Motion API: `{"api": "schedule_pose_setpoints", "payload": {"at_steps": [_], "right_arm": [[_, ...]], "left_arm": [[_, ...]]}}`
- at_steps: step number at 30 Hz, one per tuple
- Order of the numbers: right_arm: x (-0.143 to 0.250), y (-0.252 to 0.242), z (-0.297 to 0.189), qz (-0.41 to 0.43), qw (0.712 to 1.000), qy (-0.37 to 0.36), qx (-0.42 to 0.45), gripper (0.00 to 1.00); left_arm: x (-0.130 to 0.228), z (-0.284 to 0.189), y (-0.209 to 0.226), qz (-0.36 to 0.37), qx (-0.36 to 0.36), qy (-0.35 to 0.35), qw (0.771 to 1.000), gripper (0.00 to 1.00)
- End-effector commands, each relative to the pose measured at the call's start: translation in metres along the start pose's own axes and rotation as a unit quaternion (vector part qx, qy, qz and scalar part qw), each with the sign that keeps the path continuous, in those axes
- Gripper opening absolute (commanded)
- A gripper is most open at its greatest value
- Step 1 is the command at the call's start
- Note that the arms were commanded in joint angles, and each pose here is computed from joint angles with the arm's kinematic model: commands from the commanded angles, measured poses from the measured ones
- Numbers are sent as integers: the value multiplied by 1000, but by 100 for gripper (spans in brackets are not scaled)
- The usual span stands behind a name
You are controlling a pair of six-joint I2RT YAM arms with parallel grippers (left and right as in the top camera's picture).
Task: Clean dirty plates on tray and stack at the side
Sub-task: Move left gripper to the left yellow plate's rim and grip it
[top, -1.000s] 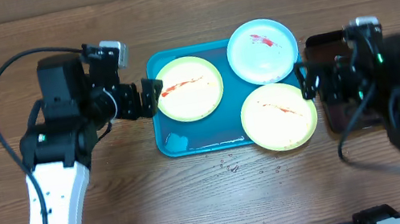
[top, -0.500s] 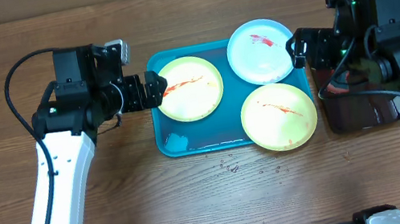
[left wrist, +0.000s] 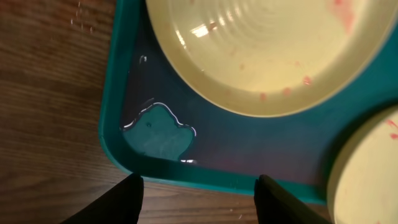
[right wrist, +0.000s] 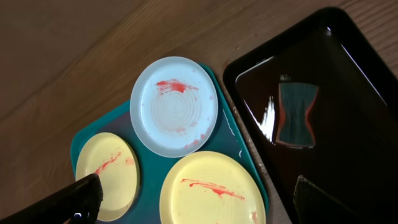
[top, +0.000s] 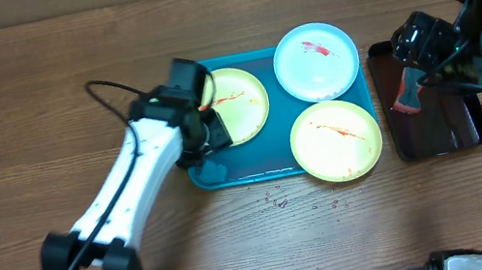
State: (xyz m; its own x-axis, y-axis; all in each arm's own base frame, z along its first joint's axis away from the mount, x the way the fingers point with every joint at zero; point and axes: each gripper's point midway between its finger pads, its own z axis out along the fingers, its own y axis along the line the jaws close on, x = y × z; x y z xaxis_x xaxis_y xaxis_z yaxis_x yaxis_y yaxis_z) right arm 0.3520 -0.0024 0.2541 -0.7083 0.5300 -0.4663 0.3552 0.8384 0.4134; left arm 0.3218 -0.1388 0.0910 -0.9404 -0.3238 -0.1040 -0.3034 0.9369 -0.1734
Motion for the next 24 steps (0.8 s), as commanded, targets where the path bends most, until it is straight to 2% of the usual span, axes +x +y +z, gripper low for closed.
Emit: {"api": "schedule_pose_setpoints", "payload": {"at_steps": [1,6,11,15,22,24], "right_arm": [[-8,4,-9,11,1000,-16,-3,100],[-8,3,-8,12,1000,-15,-2,100],[-5,2,-8,13,1000,-9,1,100],[-4,1,-8,13,1000,-7,2,100],[-1,0,-8,14,1000,-2,5,100],[-1,0,-8,14,1000,-1,5,100]], "left_arm": [[-10,15,7,-86,-51,-32,994,57],[-18,44,1,-104,-54,-32,993,55],[-14,70,2,-122,-63,-9,991,48],[-22,73,6,-125,-65,-20,990,41],[-34,73,10,-122,-77,-52,988,40],[-37,73,9,-118,-77,-60,988,36]]}}
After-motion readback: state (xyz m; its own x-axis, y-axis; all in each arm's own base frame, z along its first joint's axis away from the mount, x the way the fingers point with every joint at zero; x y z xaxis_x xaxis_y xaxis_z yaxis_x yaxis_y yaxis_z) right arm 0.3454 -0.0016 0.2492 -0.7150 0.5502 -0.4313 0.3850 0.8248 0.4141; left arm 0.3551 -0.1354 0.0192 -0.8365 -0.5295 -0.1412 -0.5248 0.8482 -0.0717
